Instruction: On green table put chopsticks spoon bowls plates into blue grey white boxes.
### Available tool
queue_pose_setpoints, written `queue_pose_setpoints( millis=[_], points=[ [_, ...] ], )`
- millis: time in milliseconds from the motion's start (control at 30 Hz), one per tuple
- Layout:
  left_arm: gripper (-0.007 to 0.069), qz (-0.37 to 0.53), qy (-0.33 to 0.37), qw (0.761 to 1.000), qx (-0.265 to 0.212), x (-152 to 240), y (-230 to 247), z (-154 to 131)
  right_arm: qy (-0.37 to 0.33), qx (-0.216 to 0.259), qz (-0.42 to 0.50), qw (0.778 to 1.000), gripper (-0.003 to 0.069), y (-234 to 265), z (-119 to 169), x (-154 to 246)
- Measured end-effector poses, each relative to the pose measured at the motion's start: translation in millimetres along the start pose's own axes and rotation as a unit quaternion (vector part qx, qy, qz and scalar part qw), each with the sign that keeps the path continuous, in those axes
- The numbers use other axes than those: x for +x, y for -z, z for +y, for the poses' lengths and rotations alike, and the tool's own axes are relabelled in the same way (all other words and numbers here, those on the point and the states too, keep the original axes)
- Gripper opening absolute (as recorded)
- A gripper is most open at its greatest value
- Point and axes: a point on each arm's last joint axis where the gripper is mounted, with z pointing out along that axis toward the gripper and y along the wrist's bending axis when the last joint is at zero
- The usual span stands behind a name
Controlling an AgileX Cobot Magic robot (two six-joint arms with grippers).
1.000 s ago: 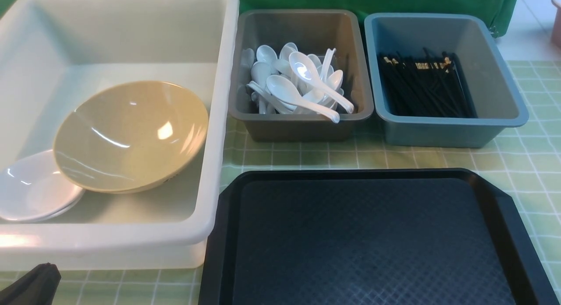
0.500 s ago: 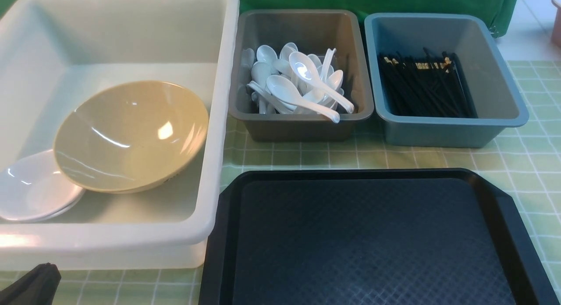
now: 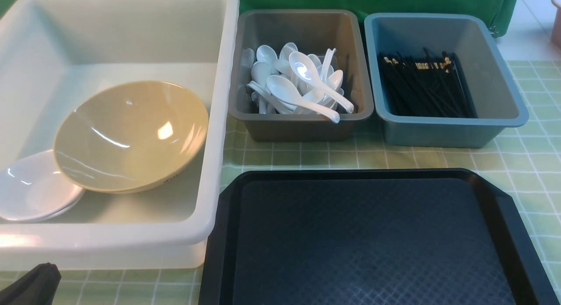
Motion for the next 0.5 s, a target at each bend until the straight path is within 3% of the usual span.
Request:
queue_pose_setpoints(
  millis=[500],
  points=[
    [-0.0001, 0.0, 0.0, 1.0, 0.0, 0.0, 0.0, 0.0, 0.0, 0.0, 0.0, 1.0, 0.0125, 0.0, 0.0, -0.1]
  ],
)
